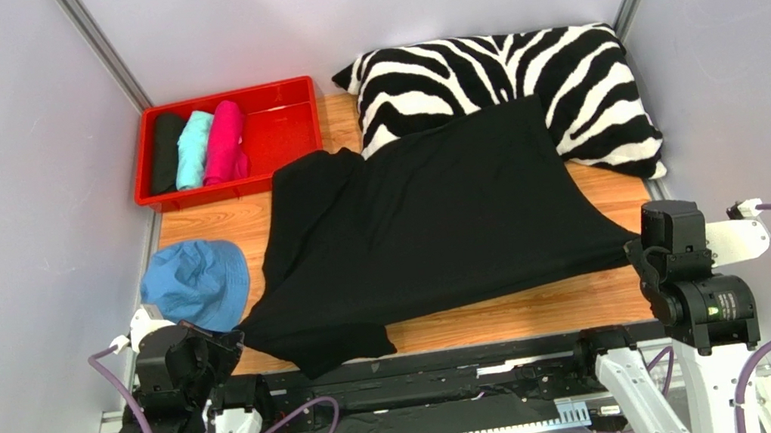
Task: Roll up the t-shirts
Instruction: Flatten out the T-shirt at the center of the board, then fold the T-shirt at the center of the board.
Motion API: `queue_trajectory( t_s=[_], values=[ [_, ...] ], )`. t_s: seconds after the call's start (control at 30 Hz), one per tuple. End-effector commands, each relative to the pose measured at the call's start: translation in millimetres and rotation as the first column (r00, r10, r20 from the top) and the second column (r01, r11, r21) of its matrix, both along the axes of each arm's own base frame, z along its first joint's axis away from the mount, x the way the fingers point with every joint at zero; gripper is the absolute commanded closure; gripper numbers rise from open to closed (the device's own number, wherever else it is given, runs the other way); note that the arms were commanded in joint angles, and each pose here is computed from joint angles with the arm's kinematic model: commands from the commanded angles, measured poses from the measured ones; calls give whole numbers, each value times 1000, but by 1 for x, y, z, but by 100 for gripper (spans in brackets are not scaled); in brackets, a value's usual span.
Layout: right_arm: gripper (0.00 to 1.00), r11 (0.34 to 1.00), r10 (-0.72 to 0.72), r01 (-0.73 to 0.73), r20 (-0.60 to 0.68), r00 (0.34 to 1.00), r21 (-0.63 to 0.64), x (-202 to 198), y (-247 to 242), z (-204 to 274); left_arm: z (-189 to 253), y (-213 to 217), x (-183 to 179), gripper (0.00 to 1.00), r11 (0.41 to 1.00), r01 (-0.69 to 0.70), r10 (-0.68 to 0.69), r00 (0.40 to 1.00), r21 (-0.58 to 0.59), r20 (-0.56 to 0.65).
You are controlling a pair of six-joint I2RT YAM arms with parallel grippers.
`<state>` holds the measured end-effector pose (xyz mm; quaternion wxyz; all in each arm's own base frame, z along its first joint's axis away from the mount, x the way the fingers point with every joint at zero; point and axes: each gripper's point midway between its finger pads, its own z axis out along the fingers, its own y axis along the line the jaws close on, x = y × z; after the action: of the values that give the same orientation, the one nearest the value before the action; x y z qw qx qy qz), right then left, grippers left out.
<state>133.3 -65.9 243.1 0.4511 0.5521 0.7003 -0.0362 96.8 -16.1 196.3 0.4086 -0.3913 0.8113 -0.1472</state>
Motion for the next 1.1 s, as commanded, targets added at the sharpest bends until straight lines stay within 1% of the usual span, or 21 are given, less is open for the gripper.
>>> queue_trajectory(
  t_s=[0.0,0.17,0.23,0.27,0.3,0.4,0.47,0.5,0.53,0.57,0.63,0.67,0.7,0.73,0.77,0.83,0.87,0.9,0.97,1.0,1.07],
  values=[
    [100,997,-65,55,-215,974,-51,-60,-11,-24,-7,14,-20,100,997,-43,46,998,60,-47],
    [100,998,-62,55,-244,968,-37,-57,-9,-37,-14,9,-11,100,999,-29,31,998,37,-55],
    [100,999,-52,48,-244,969,-23,-47,-7,-41,-18,7,-2,100,999,-26,28,997,34,-67],
    [100,999,-46,43,-267,963,-17,-44,-6,-48,-21,6,1,100,999,-22,25,997,31,-78],
    [100,999,-34,35,-275,961,-1,-40,-3,-52,-20,5,9,100,999,-20,22,997,29,-67],
    [100,999,-14,26,-323,946,33,-24,3,-71,-29,2,28,100,1000,-11,14,994,22,-112],
    [100,999,-12,27,-341,940,39,-10,3,-79,-32,2,41,100,1000,-15,16,994,18,-110],
    [100,999,-10,27,-363,932,44,-6,4,-87,-37,1,47,100,1000,-16,19,990,18,-140],
    [100,999,-11,28,-354,935,42,2,4,-88,-37,0,52,100,1000,-11,13,990,15,-143],
    [100,999,-15,34,-385,923,41,8,3,-94,-36,-1,61,100,1000,-8,9,991,13,-132],
    [100,998,-23,41,-387,922,39,21,2,-99,-43,-2,72,100,1000,-7,8,985,9,-171],
    [100,998,-23,44,-427,904,40,26,2,-107,-43,-3,81,100,1000,-7,8,987,7,-160],
    [100,998,-22,44,-421,907,42,35,3,-109,-49,-2,87,100,1000,-8,10,981,10,-191],
    [100,998,-24,48,-437,899,44,40,2,-112,-52,-2,92,100,1000,-8,11,980,13,-199],
    [100,997,-26,54,-480,877,46,44,3,-121,-52,-3,101,100,1000,-5,7,982,13,-189],
    [100,996,-31,70,-503,864,58,52,4,-129,-64,-4,111,100,1000,4,0,971,19,-239],
    [100,995,-27,71,-522,852,64,54,6,-135,-63,-5,121,100,1000,8,-3,973,20,-229],
    [100,995,-22,71,-538,843,70,59,6,-143,-72,-6,125,100,1000,17,-9,963,27,-270],
    [100,995,-32,79,-558,829,60,61,5,-152,-71,-8,138,100,999,27,-14,963,45,-270],
    [100,995,-39,84,-565,824,53,65,3,-157,-78,-8,142,100,998,32,-16,953,49,-302],
    [100,996,-46,83,-568,822,40,71,1,-157,-77,-11,153,100,998,40,-23,956,50,-294]
  ],
)
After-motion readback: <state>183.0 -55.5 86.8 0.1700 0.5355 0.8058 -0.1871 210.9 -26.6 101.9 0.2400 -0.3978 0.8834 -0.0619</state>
